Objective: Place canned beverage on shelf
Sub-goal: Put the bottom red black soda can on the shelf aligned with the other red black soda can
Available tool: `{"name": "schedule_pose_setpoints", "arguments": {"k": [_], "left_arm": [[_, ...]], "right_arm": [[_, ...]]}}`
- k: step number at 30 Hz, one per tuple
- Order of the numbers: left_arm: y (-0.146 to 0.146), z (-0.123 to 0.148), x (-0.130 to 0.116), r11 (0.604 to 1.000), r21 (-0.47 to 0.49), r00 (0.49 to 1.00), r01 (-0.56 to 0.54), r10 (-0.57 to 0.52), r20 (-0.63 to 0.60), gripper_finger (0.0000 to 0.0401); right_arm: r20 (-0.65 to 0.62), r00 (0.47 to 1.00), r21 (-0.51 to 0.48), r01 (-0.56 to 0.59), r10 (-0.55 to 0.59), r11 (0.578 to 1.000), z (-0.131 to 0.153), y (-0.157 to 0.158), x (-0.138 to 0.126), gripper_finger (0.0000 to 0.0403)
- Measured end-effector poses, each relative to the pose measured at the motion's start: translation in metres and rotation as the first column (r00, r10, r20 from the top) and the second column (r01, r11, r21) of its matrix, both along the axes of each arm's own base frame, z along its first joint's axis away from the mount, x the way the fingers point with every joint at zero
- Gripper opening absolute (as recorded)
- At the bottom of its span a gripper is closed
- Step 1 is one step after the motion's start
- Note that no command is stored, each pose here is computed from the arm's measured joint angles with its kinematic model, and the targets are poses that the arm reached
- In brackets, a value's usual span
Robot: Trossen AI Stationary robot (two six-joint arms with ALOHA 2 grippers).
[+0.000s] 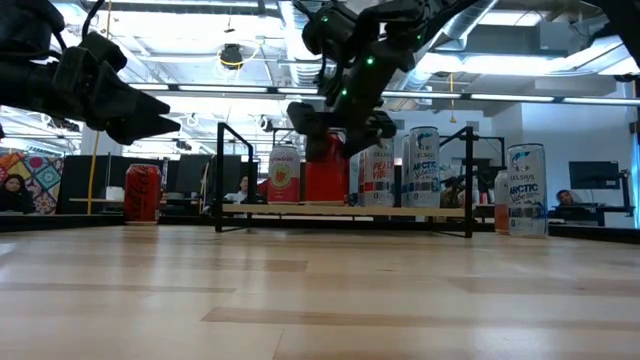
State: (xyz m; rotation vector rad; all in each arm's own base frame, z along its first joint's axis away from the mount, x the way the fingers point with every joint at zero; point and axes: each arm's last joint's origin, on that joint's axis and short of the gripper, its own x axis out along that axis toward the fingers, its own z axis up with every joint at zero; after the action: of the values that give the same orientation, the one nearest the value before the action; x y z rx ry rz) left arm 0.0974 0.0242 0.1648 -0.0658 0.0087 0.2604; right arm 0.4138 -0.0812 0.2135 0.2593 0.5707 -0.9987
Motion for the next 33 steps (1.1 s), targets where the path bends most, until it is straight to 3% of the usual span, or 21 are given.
{"name": "schedule_pose_setpoints", "arguments": {"k": [11,17,24,33], "left_arm": [[0.0,0.0,0.0,1.0,0.0,1.0,0.0,0.0,0.0,0.0323],[0.0,0.0,0.0,1.0,0.0,1.0,0.0,0.0,0.0,0.0323],[0.0,0.0,0.0,1.0,0.0,1.0,0.0,0.0,0.0,0.0323],[0.0,0.0,0.0,1.0,0.0,1.0,0.0,0.0,0.0,0.0323]], "right_arm": [[0.03,0.999,0.058,0.021,-0.023,0.998,0.0,-0.003,-0.002,0.0322],[0.014,1.0,0.058,0.024,-0.025,0.998,-0.002,-0.003,-0.003,0.0386],[-0.008,1.0,0.028,0.029,-0.029,0.999,0.0,-0.004,-0.003,0.0355],[-0.097,0.994,-0.019,0.046,-0.048,0.999,0.026,0.003,-0.002,0.0363]]}}
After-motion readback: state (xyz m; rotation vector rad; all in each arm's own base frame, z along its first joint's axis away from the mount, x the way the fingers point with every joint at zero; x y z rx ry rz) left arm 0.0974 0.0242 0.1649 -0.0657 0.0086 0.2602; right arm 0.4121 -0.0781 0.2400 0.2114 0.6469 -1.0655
